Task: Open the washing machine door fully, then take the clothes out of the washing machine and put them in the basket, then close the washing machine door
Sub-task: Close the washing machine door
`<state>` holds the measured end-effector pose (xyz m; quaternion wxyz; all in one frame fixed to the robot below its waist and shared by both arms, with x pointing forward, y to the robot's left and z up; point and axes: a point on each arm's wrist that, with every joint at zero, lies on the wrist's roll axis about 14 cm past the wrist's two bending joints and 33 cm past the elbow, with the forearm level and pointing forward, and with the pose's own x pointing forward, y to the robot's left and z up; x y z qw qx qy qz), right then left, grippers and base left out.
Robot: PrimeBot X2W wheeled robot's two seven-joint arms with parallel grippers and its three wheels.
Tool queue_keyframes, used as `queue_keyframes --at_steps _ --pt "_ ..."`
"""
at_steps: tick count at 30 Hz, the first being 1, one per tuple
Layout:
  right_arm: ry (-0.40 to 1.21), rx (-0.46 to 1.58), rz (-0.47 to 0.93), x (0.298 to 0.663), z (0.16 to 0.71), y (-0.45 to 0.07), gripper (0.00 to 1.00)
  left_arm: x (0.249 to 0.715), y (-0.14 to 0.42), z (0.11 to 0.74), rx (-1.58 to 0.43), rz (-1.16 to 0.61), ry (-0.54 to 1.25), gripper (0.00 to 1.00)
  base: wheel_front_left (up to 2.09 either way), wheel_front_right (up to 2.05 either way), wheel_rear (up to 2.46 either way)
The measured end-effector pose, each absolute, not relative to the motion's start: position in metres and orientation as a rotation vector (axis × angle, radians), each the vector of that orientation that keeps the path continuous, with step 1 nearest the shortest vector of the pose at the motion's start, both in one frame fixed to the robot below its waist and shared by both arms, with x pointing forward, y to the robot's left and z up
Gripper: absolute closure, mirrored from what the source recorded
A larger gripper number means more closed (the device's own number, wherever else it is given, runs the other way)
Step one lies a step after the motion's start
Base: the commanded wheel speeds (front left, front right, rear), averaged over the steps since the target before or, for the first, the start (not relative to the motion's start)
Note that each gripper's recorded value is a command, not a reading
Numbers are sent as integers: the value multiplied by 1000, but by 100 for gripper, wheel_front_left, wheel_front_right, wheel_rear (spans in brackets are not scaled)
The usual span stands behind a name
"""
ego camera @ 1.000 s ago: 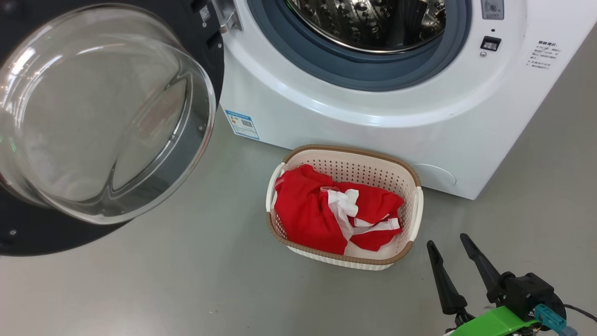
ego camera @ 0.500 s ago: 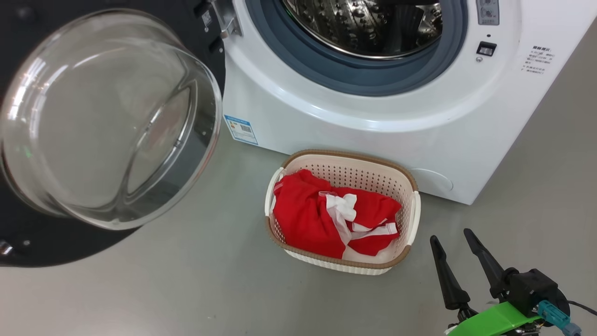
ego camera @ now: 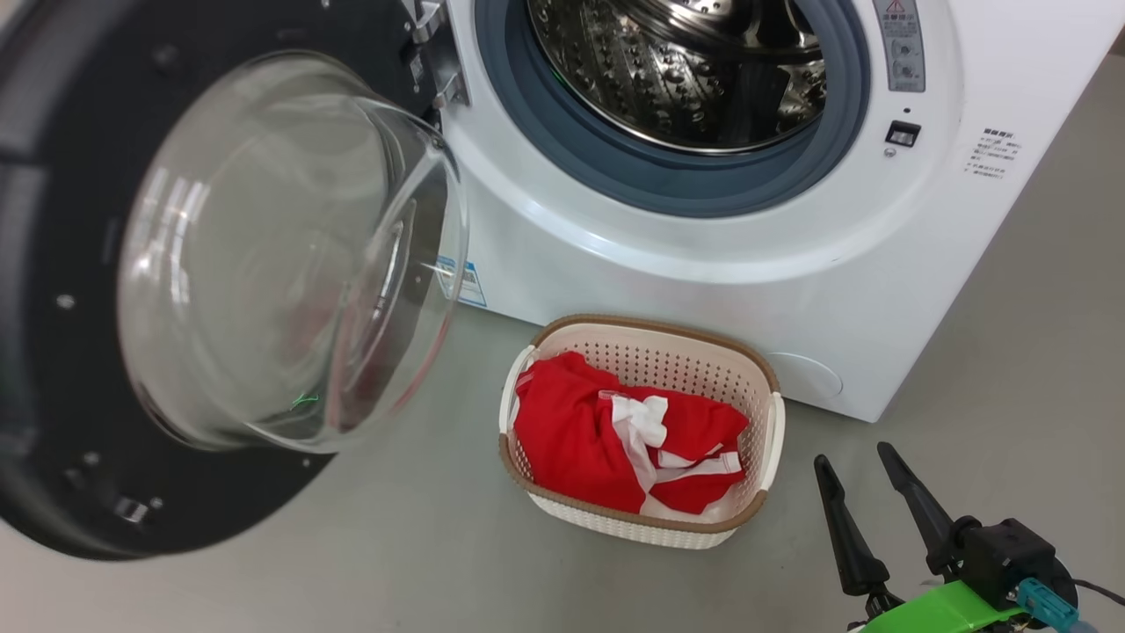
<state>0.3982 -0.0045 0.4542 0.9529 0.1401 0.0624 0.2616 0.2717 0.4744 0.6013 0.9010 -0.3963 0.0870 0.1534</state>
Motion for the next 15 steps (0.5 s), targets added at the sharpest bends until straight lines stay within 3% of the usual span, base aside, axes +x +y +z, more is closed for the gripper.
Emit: queue_keyframes --at_steps 15 --pt "103 286 503 389 464 -16 0 293 393 621 -743 13 222 100 0 0 0"
